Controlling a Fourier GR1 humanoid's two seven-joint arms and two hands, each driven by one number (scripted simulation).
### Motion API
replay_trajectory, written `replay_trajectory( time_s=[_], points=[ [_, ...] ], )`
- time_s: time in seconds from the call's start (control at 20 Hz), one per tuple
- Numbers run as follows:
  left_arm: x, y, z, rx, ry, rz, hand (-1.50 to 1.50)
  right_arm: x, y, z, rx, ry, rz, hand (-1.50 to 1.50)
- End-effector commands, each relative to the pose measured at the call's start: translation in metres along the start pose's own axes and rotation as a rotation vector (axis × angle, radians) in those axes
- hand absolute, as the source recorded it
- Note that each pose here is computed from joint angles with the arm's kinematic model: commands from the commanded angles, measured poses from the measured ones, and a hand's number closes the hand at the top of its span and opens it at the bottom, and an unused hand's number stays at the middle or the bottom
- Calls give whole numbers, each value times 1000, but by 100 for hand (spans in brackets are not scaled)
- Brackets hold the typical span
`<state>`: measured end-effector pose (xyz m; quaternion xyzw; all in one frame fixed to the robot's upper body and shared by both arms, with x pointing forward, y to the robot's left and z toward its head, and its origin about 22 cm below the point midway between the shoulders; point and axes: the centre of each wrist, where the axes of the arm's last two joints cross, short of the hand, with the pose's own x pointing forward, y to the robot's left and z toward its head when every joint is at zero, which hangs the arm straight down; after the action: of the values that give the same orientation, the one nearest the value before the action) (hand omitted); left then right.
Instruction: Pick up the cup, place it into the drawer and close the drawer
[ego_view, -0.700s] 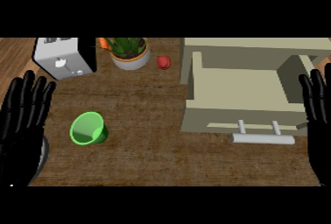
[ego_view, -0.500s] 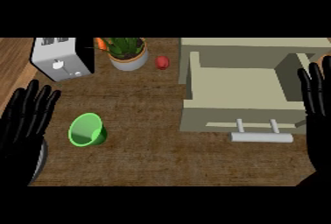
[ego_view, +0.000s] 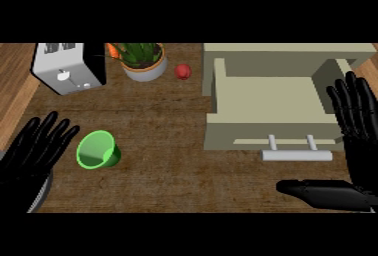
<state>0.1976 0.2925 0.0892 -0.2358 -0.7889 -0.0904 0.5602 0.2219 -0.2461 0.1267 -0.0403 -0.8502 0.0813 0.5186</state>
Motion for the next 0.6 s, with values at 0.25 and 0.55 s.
replay_trajectory(
  time_s=[0.25,0.55],
  points=[
    [-26,56,36,63,97,35,-150,-6,-3,17,29,7,-1,-150],
    [-51,88,32,156,120,-59,-150,-6,-3,6,7,3,17,-150]
  ],
)
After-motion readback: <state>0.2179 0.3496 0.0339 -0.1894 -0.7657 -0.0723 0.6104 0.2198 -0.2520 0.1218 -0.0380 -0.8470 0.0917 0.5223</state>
